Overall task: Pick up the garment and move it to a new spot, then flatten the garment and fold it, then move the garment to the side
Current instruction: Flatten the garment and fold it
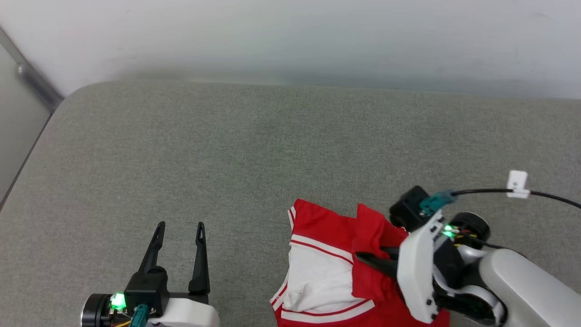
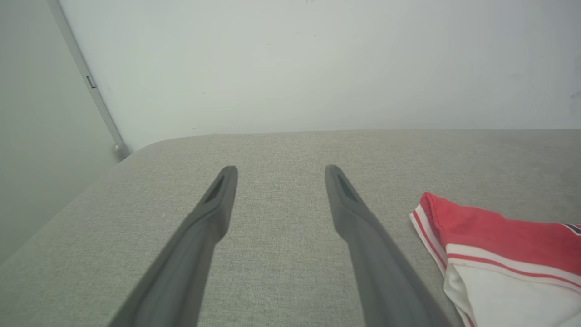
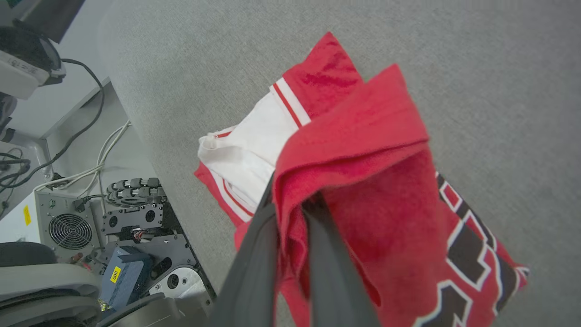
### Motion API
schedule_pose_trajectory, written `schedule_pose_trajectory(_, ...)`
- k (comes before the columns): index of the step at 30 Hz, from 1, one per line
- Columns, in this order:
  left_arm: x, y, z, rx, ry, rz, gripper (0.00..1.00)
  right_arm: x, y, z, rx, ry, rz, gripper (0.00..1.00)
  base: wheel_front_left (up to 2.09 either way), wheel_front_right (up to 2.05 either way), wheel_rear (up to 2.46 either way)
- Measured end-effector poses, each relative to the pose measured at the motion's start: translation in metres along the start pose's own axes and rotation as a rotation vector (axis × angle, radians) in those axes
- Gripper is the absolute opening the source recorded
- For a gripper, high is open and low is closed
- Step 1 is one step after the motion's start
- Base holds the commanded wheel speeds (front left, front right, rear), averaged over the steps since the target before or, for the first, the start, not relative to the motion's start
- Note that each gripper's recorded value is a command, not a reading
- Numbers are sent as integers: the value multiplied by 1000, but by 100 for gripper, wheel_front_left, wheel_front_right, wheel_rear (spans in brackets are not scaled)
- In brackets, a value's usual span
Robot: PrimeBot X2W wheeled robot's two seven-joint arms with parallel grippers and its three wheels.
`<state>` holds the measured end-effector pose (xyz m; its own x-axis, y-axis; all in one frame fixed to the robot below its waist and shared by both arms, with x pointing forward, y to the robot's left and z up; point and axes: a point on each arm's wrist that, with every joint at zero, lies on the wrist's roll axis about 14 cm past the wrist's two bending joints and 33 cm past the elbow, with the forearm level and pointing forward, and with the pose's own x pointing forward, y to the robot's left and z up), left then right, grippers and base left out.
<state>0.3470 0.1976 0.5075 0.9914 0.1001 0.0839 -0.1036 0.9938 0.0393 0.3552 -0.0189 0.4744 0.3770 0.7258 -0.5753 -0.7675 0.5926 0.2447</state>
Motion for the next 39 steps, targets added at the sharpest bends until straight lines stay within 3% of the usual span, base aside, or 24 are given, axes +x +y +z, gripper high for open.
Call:
schedule_pose_trajectory(11,13,-3,-5,-9,12,-1,100,71,17,-17,-111,157,44,0,0,0,0)
schedule_pose_trajectory(19,15,1,-9,-10,24,14,100,87,15,-52,-129,233,43,1,0,0,0)
schedule_pose_trajectory(20,15,1,-8,-11,22,15,100,87,15,-50,-126,217,43,44,0,0,0)
schedule_pose_trajectory(21,14,2,-8,-11,20,20,100,86,15,-47,-120,196,43,44,0,0,0)
schedule_pose_trajectory(22,14,2,-7,-11,18,22,100,84,15,-44,-118,172,42,100,0,0,0)
schedule_pose_trajectory(29,7,-1,0,-17,-1,10,100,48,-5,20,-138,-140,-35,100,0,0,0)
schedule_pose_trajectory(34,2,-6,4,-18,-16,-12,100,-5,-47,68,-183,-422,-213,100,0,0,0)
schedule_pose_trajectory(39,0,-11,9,-21,-30,-30,100,-60,-85,82,-207,-647,-421,100,0,0,0)
